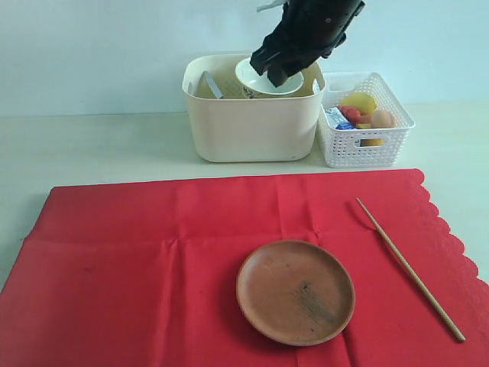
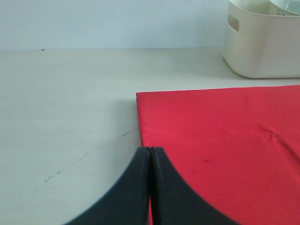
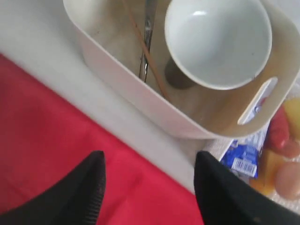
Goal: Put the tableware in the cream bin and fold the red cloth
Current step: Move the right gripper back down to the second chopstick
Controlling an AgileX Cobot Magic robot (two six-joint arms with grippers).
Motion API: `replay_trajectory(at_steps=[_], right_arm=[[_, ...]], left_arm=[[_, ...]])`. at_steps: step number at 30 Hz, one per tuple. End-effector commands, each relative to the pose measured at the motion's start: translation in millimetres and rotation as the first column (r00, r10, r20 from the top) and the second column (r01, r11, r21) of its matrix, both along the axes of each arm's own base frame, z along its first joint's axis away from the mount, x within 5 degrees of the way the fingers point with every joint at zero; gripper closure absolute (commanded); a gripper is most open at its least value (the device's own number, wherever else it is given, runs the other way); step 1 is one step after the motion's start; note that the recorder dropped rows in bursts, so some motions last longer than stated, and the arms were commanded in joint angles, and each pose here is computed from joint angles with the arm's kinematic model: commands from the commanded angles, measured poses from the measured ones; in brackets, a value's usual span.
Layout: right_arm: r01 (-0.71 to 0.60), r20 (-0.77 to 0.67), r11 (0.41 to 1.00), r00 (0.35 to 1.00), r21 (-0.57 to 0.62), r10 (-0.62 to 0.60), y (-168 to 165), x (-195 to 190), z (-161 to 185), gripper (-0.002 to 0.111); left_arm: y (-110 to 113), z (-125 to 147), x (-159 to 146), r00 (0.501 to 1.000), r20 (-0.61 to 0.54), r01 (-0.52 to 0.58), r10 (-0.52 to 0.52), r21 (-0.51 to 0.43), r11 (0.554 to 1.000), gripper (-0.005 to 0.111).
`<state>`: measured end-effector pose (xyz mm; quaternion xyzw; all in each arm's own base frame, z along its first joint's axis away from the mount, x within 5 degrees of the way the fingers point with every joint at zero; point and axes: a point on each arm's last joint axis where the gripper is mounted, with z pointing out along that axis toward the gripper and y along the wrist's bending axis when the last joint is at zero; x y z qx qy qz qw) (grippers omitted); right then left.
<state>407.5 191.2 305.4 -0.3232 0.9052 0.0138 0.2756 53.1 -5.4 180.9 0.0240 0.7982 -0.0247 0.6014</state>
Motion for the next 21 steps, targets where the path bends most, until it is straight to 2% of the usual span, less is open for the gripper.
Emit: replay_trajectory(at_steps=[1, 13, 17, 21], right_arm=[[0.029, -0.045, 0.999, 0.999, -0.013, -0.030, -9.6, -19.8, 2.5, 0.053], [0.036, -0.147, 0.995, 0.988, -0.088, -0.049, -41.4, -81.8, -32.6, 0.053], [0.098, -0.199, 0.979, 0.971, -0.177, -0.133, -63.6, -88.5, -60.1, 0.053], [0.187, -0.257, 0.964, 0.938, -0.191, -0.233, -95.2, -90.6, -83.6, 0.054]], left_arm=[[-0.4, 0.5, -0.1, 1.000, 0.013, 0.006, -0.006, -0.007, 1.000, 0.107], [-0.4, 0.5, -0.1, 1.000, 0.013, 0.006, -0.006, -0.007, 1.000, 0.107], [-0.4, 0.5, -0.1, 1.000, 0.013, 0.006, -0.006, -0.007, 1.000, 0.107], [-0.4, 0.5, -0.1, 1.000, 0.013, 0.006, -0.006, -0.007, 1.000, 0.107]])
